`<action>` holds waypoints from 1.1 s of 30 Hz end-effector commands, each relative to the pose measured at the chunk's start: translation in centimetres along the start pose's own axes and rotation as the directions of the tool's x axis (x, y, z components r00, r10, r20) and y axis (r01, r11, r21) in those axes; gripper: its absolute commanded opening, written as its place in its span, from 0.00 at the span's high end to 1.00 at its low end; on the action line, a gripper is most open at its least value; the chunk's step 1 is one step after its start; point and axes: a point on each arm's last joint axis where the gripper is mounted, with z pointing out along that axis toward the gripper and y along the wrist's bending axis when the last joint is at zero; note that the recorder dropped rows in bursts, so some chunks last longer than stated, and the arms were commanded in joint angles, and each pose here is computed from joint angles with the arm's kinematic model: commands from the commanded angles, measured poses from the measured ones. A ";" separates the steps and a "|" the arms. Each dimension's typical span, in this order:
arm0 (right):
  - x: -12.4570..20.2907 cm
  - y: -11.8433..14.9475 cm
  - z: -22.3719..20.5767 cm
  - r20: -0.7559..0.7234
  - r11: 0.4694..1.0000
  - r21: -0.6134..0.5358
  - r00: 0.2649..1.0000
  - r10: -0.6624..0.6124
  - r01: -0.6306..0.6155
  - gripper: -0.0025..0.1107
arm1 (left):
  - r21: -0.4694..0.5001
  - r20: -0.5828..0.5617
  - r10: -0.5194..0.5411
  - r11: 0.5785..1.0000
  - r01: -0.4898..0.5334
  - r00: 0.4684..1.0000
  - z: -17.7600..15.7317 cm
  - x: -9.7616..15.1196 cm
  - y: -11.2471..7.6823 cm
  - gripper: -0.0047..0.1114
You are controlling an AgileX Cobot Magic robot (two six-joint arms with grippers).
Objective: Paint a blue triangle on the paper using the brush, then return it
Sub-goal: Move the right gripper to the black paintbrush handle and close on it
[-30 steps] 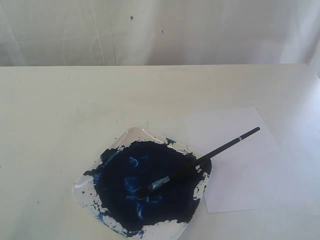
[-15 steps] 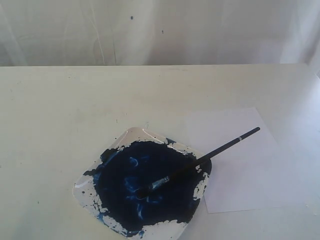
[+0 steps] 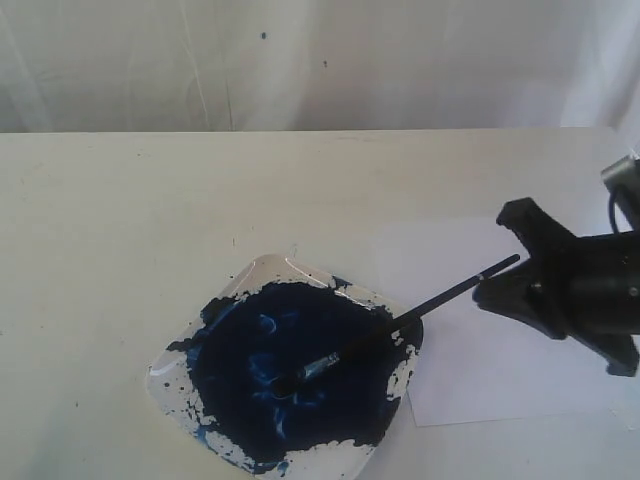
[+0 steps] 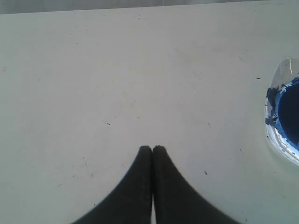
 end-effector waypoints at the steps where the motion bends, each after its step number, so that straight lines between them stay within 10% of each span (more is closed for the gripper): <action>1: -1.5 -0.7 3.1 0.004 0.992 -0.063 0.994 0.109 -0.109 0.98 | 0.005 0.005 0.004 1.000 -0.004 1.000 0.0 0.1 0.0 0.96; 33: -5.1 -4.3 9.8 0.042 0.934 0.064 0.936 0.349 -0.351 0.71 | 0.005 0.005 0.004 1.000 -0.004 1.000 0.0 0.1 0.0 0.96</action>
